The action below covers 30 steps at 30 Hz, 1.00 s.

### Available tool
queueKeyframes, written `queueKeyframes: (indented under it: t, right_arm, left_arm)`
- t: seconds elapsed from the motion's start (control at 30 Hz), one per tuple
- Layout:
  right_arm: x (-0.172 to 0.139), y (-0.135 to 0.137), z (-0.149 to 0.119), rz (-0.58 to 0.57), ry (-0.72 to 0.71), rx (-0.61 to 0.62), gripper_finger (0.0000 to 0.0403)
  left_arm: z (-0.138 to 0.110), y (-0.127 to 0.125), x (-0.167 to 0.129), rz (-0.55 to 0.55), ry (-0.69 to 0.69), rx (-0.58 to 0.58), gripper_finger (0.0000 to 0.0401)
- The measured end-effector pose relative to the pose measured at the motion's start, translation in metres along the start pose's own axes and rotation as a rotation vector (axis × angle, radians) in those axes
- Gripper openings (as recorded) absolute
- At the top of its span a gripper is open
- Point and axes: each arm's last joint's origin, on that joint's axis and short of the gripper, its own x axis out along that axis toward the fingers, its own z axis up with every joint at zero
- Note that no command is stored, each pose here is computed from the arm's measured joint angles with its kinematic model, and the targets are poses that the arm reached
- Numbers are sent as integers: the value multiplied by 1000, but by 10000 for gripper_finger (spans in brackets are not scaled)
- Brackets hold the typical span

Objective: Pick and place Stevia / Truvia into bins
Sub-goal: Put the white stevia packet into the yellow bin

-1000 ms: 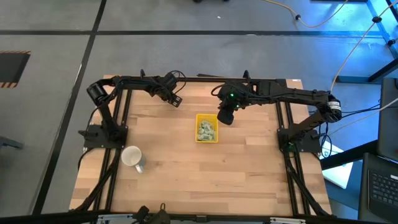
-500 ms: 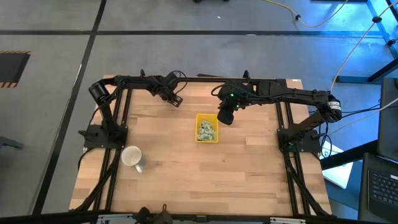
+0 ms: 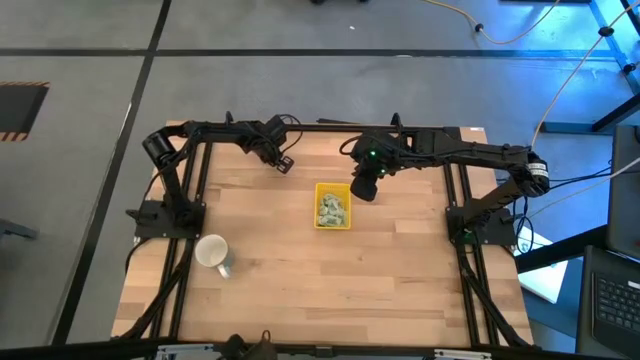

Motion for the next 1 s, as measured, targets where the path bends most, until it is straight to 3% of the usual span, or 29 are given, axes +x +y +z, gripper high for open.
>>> queueKeyframes:
  t: [0.13,0.3,0.5,0.67,0.77,1.0]
  right_arm:
    - [0,0,0,-1,3,0,87]
    - [0,0,0,0,-2,2,87]
    - [0,1,2,6,-25,2,87]
    - [0,1,7,16,-70,2,87]
    - [0,2,7,17,-75,2,87]
    - [0,2,7,17,-76,3,87]
  left_arm:
    - [-5,-4,-16,-68,8,12,3]
    - [0,-19,-55,-257,-119,58,2]
    - [1,-64,-97,-510,-355,234,2]
    - [-8,-109,-113,-658,-493,392,3]
    - [-16,-131,-109,-697,-501,456,3]
    - [-32,-158,-84,-657,-439,501,3]
